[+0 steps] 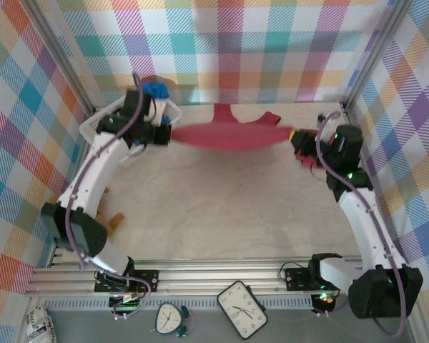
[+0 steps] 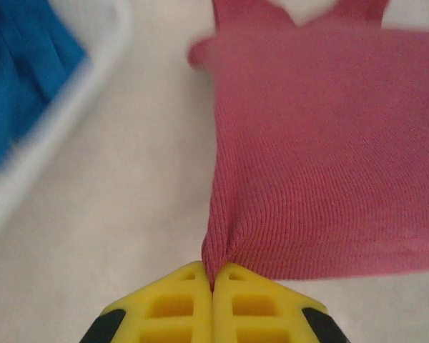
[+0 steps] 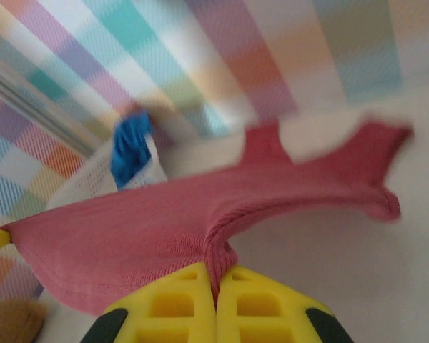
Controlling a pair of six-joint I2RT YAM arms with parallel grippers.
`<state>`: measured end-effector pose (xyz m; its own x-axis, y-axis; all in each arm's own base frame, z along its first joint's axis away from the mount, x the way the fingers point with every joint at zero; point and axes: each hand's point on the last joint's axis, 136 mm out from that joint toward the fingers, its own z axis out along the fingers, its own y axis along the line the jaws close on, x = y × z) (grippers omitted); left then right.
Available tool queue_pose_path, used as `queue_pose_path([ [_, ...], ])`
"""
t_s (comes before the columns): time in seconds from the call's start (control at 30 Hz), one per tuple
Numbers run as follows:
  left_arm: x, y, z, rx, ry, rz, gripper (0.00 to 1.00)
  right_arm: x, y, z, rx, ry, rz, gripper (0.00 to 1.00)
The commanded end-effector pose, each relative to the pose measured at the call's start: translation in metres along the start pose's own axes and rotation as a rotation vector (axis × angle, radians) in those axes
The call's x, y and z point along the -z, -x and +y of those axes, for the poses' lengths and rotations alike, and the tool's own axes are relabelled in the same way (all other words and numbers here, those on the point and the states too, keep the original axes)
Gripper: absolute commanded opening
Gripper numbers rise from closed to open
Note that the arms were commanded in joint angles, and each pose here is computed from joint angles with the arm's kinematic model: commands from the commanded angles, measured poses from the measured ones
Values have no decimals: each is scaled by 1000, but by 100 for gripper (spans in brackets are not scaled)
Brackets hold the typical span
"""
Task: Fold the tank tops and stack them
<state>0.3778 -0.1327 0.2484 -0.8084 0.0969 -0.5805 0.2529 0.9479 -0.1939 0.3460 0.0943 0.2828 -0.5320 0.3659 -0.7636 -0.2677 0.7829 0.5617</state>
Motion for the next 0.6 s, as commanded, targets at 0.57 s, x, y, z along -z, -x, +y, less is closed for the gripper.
queue_pose_path([
  [0.57, -53, -235, 38, 402, 203, 408, 4, 55, -290, -37, -491, -158, 694, 0],
])
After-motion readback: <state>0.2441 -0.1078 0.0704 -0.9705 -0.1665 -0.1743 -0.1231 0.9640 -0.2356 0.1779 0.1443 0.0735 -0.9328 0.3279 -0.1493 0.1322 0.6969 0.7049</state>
